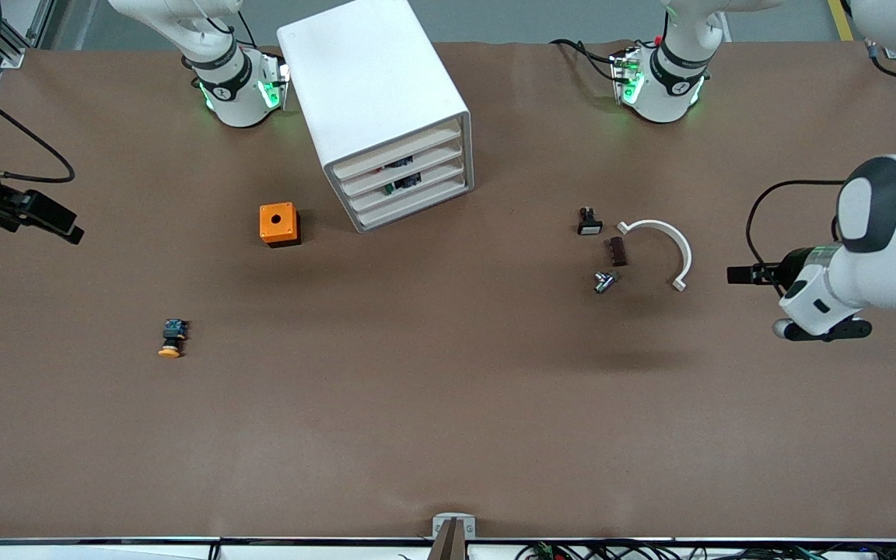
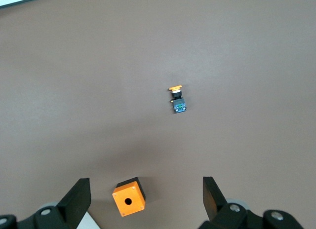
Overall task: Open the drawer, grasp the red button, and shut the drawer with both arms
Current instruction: 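Reach the left gripper toward the cabinet drawer while the right gripper advances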
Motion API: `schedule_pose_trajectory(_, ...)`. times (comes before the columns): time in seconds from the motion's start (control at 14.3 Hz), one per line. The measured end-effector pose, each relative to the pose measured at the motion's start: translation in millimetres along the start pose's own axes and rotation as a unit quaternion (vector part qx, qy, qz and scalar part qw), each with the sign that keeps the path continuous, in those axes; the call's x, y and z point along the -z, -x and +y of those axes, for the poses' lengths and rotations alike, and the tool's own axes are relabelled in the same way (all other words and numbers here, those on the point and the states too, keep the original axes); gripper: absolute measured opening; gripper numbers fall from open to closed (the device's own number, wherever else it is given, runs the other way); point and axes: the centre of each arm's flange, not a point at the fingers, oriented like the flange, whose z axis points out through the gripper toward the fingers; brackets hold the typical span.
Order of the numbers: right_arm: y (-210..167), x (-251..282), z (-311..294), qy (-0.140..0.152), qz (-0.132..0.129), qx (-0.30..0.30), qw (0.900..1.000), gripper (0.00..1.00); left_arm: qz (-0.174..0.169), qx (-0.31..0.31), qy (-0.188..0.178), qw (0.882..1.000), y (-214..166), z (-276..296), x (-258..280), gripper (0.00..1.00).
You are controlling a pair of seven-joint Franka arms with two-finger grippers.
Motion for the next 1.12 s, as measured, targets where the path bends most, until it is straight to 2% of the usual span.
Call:
schedule_pose_trajectory(0.42,9.1,-3.1,-34.8,0.000,-0.002,-0.031,1.000,1.00,-0.040,0.041,-0.008,0.998,-32.0,11.3,-59.0,1.00)
schedule_pose_trajectory(0.77,13.0,-9.5,-57.6,0.000,-0.005,-0.060,0.998,1.00,-0.033,0.100,-0.021,0.994,-32.3,48.5,-55.2,1.00)
schedule_pose_trajectory(0.91,15.0,-13.3,-68.6,0.001,-0.007,-0.075,0.997,1.00,-0.041,0.149,-0.033,0.988,-26.3,72.6,-55.3,1.00)
schedule_pose_trajectory(1.12,18.6,-16.7,-83.1,0.001,-0.008,-0.093,0.996,1.00,-0.074,0.224,-0.052,0.970,-7.4,118.6,-50.5,1.00)
